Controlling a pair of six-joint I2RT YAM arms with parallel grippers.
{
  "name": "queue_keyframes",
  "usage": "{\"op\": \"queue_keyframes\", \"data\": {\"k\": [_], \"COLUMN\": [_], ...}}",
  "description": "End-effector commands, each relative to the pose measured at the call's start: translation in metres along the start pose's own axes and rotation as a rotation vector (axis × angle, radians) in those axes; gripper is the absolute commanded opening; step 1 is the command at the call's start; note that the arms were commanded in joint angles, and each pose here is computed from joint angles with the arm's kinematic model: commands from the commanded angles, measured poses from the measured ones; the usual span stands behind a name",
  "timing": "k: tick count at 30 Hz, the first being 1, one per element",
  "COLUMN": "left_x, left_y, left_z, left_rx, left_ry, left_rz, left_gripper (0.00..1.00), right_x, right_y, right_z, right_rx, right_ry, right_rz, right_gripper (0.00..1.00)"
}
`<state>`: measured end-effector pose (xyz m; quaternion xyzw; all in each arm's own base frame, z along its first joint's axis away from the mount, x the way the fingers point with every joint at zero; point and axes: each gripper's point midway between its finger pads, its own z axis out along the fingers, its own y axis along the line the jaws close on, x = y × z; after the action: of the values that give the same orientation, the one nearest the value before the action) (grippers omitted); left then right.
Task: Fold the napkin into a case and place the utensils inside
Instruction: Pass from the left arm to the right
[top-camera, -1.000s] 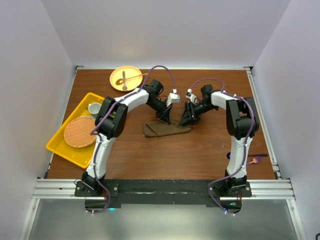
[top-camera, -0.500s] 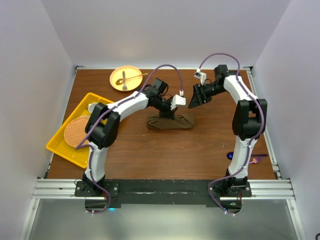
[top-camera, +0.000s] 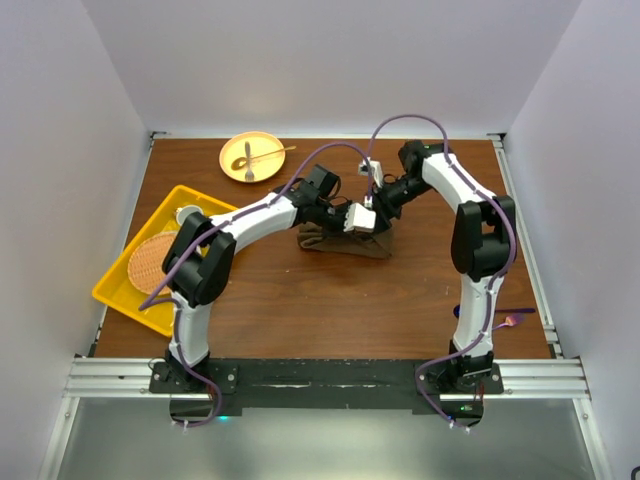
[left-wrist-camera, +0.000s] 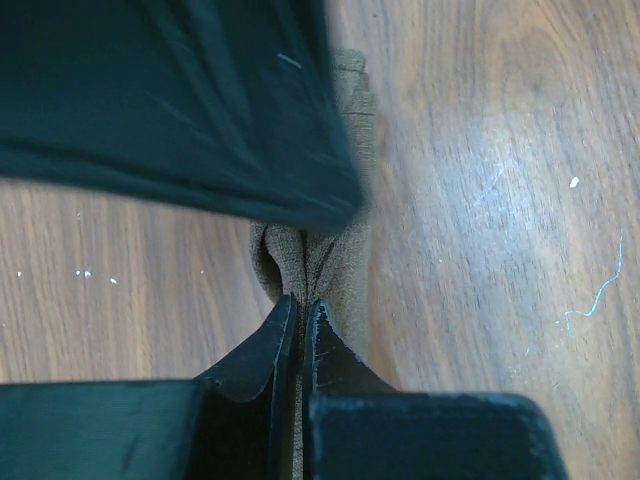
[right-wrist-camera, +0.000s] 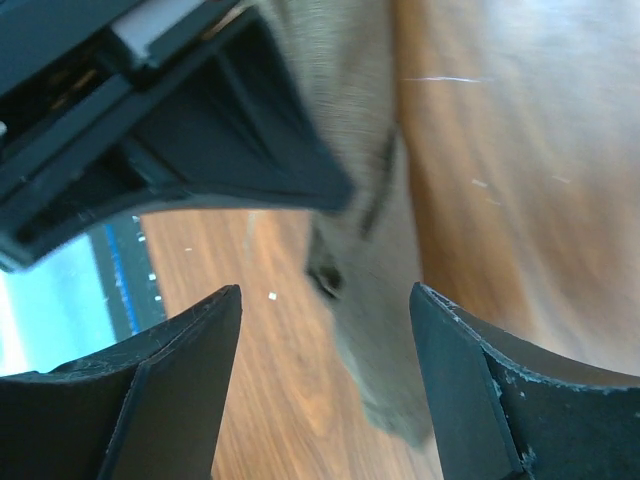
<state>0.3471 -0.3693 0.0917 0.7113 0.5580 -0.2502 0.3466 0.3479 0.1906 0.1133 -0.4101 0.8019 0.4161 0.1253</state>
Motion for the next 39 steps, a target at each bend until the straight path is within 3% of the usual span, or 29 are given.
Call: {"op": "queue_keyframes", "data": {"k": [1,5,13,27,31,34,38,39], "left_x": [-0.035,-0.037,-0.038,-0.039,-0.036,-0.037,-0.040,-0.040], "left_y": [0.011,0.009,0.006,0.005,0.004,0.005,0.007,0.006], "left_z": [-0.016,-0.016,-0.015,-0.013,-0.011,-0.011,-0.012,-0.012], "left_rx": [-0.055,-0.046,-0.029,-0.018,-0.011,-0.011,-0.012,-0.009], "left_ry": [-0.081,-0.092,-0.103,-0.106,-0.099,-0.104,-0.108,-0.108], "left_rz": [0.112,0.117,0.120,0.117,0.107,0.103,0.100,0.099], "left_gripper": [0.00,0.00,0.00,0.00,0.00,0.00,0.00,0.00], "right_x": [-0.001,-0.001,-0.003,0.001,-0.002,-0.001,0.006,0.004], "right_y": [0.013,0.007,-0.005,0.001,0.006,0.006,0.002,-0.002], "right_z": [0.011,0.021,0.028,0.035,0.034,0.036,0.040,0.040], "right_rx": [-0.039,-0.006,0.025,0.015,-0.003,-0.001,0.026,0.044], "right_ry": [-0.015,-0.006,-0.012,-0.005,-0.008,0.002,0.028,0.022], "right_rz": [-0.033,-0.049,-0.033,-0.047,-0.052,-0.054,-0.062,-0.070], "right_gripper": [0.72,0.70,0.56,0.57,0.67,0.68,0.57,0.50]}}
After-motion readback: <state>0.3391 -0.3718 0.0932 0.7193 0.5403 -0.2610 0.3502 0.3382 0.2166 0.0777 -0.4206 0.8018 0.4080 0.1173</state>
